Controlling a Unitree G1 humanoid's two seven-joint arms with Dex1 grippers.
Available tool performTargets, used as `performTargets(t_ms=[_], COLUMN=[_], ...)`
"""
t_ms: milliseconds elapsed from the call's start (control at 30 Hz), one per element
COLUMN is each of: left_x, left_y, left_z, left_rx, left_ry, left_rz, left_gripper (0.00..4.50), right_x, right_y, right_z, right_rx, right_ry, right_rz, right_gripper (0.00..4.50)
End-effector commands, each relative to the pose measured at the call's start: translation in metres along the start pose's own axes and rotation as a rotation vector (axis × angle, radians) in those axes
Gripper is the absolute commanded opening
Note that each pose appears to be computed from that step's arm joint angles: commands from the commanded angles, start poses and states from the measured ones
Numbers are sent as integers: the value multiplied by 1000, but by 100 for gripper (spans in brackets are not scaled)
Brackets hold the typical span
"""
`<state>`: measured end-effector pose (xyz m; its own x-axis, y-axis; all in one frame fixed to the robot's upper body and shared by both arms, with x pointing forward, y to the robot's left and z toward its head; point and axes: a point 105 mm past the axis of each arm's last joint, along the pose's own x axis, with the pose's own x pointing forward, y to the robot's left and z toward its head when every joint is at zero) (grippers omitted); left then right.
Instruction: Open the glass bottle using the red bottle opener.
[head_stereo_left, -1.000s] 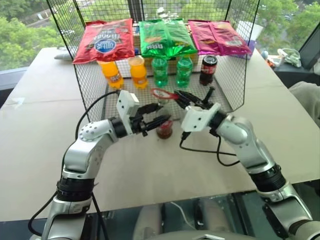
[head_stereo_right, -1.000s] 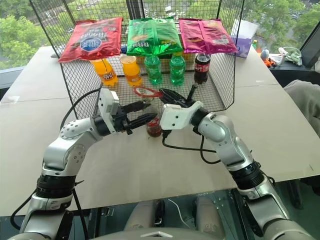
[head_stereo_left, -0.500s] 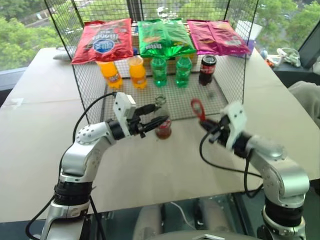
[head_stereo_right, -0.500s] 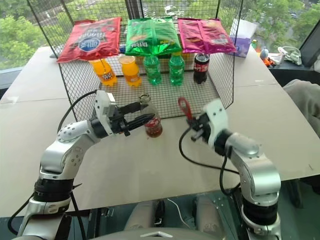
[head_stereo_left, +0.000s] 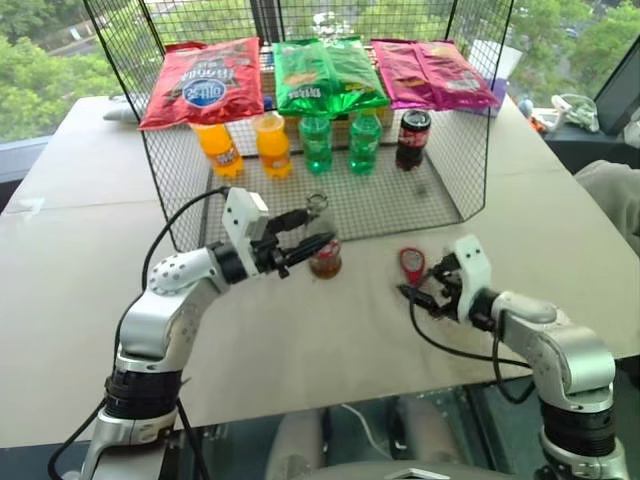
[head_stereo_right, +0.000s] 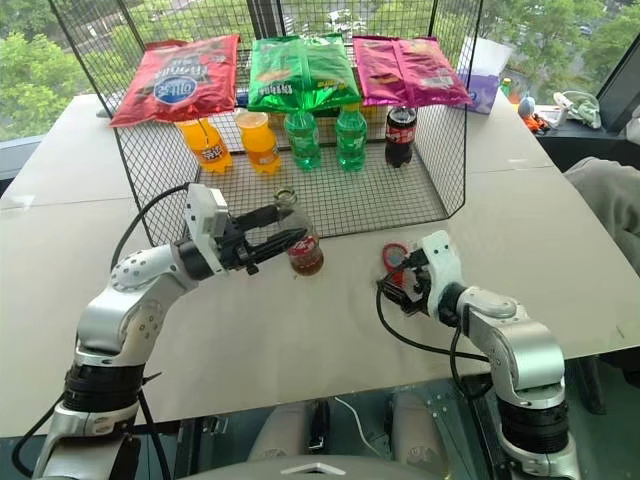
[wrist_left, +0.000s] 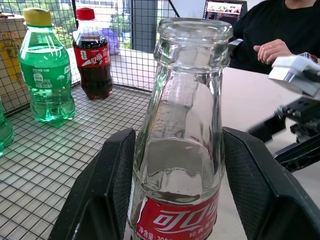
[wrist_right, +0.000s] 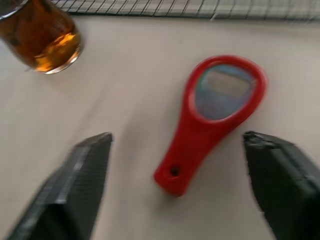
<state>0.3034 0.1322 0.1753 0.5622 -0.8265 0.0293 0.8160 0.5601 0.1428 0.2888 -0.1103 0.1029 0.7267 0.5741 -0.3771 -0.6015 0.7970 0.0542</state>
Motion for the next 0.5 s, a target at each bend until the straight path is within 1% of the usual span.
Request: performTargets(t_ms=[33, 133, 200, 233, 267, 300, 500], left_x=[-4, -4, -5, -5, -5, -5, -9], left_y=[1, 1, 1, 1, 1, 1, 1], left_z=[4, 5, 5, 5, 5, 6, 11], left_rx=[21, 17, 16, 16, 16, 16, 17], left_ry=[-2, -3, -3, -3, -3, -4, -25], left_rz=[14, 10, 6, 5, 6, 7, 22], left_gripper=[264, 264, 322, 363, 393, 447, 447], right_x=[-5, -6, -7, -7, -7, -7, -9], right_y=[5, 8, 13, 15, 18, 21, 23], right_z=[33, 47, 54, 57, 60, 62, 64], right_rx=[-159, -231, -274, -281, -288, -294, -315], right_ry=[-153, -215, -248, -265, -279, -289, -305], right_rz=[7, 7, 24, 33, 44, 53, 64], right_gripper=[439, 439, 450, 450, 450, 450, 450])
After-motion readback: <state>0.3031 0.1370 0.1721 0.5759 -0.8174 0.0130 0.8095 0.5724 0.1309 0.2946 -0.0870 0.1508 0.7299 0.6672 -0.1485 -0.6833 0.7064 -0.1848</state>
